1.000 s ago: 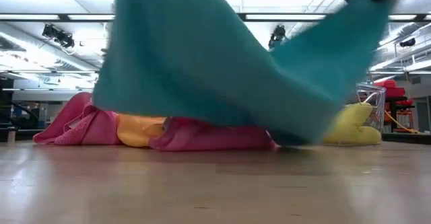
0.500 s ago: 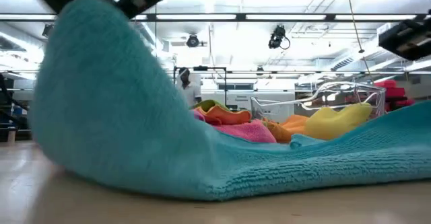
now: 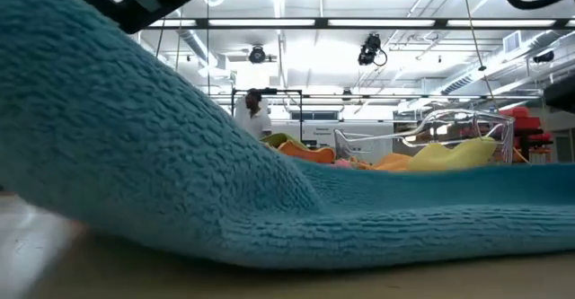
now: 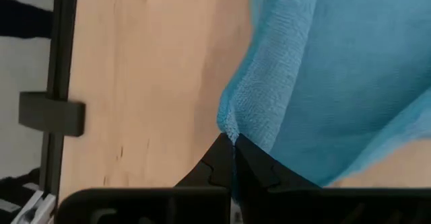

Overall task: Fold microfiber towels
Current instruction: Fold the blue towel

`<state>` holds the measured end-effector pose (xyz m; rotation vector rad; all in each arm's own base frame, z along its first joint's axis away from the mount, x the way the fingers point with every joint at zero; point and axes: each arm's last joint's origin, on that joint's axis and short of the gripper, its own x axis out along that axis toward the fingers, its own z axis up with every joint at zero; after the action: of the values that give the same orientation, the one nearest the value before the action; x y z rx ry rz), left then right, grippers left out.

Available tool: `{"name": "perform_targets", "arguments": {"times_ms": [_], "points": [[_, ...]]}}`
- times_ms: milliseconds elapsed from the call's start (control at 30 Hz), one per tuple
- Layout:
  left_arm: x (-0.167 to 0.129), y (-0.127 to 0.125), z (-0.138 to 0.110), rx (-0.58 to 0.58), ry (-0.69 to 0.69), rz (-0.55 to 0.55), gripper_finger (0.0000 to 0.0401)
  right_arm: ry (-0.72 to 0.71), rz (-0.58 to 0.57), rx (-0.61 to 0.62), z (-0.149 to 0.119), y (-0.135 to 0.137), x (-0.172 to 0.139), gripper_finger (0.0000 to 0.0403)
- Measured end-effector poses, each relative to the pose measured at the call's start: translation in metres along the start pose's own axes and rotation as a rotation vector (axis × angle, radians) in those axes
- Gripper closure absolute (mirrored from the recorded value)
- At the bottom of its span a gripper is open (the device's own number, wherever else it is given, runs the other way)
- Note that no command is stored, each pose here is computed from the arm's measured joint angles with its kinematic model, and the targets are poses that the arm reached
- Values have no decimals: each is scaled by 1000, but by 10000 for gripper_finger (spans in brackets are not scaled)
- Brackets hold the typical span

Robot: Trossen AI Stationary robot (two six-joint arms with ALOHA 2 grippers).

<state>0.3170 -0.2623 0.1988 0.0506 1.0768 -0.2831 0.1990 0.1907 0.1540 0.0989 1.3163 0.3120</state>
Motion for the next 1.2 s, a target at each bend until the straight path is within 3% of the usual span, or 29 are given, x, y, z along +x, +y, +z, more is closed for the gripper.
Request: {"name": "perform_targets", "arguments": {"times_ms": [300,433,667,867,1067,1200], "points": [[11,-11,-8,-22,24,2,360,24,-1,17,-6,7,6,388],[19,-13,-12,-51,37,9,335,19,-1,24,-6,8,6,374],[20,-17,-6,-129,2,-59,258,96,86,138,-7,9,5,314],[2,-18,2,-137,-59,-107,213,207,130,234,-12,8,1,255],[-7,-10,3,-146,-100,16,220,282,217,273,-12,3,-15,219],[2,-2,5,-160,-104,70,239,157,179,294,-6,-5,-31,214]]}}
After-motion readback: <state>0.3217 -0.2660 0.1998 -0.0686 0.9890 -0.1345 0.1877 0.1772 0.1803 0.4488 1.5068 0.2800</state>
